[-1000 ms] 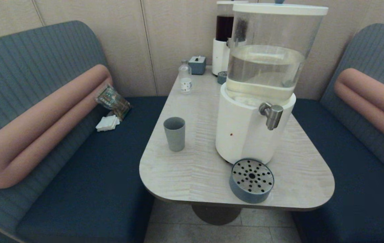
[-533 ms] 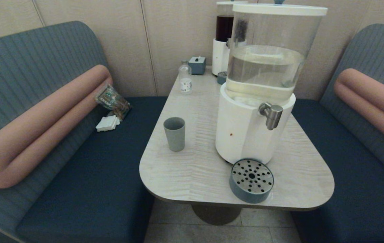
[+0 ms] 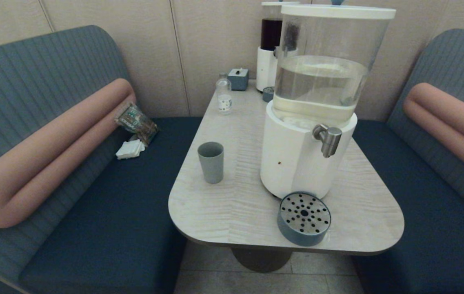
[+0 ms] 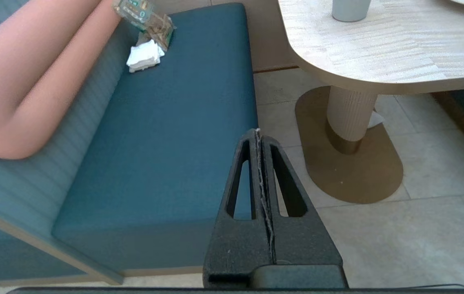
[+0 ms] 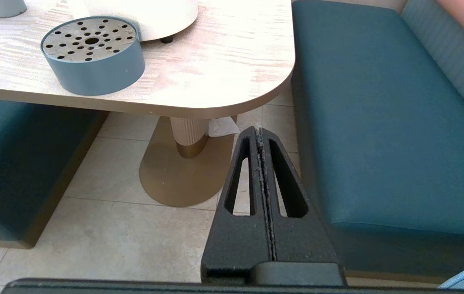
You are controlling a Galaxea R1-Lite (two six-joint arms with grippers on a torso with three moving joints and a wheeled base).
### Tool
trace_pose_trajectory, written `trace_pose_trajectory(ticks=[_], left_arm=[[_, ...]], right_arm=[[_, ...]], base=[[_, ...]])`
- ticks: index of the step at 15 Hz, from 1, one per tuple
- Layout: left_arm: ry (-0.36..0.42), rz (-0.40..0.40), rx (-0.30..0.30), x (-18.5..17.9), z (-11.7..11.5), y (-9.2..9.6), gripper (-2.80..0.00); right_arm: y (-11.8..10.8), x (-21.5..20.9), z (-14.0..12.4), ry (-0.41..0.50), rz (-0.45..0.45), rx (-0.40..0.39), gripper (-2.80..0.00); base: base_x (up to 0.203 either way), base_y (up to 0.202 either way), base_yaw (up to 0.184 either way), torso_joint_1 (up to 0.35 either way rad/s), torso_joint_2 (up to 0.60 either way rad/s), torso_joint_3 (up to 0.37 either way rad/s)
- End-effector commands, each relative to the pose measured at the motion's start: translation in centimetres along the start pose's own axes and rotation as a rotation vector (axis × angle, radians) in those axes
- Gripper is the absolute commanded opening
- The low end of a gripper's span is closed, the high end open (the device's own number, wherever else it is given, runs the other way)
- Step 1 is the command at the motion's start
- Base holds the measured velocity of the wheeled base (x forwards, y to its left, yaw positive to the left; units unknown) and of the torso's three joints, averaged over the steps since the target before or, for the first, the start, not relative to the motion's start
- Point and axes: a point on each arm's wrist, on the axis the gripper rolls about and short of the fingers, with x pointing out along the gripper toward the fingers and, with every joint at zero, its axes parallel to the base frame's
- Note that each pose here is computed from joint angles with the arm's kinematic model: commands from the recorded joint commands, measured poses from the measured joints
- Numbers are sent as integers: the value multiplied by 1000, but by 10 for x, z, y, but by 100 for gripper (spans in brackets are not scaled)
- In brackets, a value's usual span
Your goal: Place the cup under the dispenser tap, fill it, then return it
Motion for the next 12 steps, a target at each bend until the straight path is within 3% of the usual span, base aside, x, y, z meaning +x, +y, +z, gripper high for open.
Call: trace_pose_trajectory(ticks=[1,12], left_arm=[[2,7,-8,0,0,0,-280],[2,7,-18,0,0,0,-280]], right_arm=[[0,0,0,3,1,0,-280],[0,0,0,0,-2,3,-280]], base=[[0,0,0,0,0,0],[0,0,0,0,0,0]])
